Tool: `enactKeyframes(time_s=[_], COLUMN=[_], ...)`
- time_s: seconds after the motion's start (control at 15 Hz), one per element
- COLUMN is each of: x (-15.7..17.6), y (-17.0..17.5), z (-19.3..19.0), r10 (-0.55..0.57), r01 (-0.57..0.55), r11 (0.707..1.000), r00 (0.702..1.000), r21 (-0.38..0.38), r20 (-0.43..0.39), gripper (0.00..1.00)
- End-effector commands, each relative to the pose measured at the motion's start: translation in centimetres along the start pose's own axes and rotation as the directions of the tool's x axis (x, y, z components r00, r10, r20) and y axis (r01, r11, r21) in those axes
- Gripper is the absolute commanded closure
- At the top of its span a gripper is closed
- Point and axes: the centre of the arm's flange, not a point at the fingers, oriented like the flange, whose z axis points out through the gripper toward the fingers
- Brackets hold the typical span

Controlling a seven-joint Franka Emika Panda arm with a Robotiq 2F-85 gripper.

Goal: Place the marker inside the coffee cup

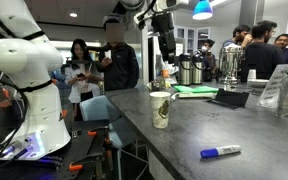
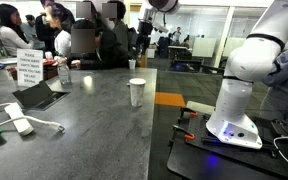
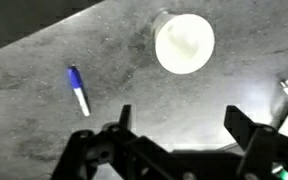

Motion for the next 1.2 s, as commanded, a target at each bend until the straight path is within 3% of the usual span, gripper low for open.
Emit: enactKeyframes(time_s=[0.0, 0.2, 0.27, 0.33, 0.73, 1.13], x=[1.0, 0.8, 0.7, -0.5, -0.3, 4.6], y=[4.8, 8.8, 9.5, 8.7, 8.7, 12.8], z=[2.7, 6.3, 7.3, 6.5, 6.7, 10.9], r10=[-0.065, -0.119, -0.118, -0.085, -0.090, -0.050], r01=[0.066, 0.121, 0.125, 0.086, 0.092, 0.073], r11=[0.998, 0.993, 0.991, 0.996, 0.996, 0.991], r00=[0.996, 0.984, 0.981, 0.987, 0.986, 0.980], r21=[-0.008, -0.007, -0.038, -0.006, -0.008, -0.111], r20=[0.066, 0.131, 0.157, 0.139, 0.143, 0.192], gripper=[0.00, 0.00, 0.00, 0.00, 0.00, 0.00])
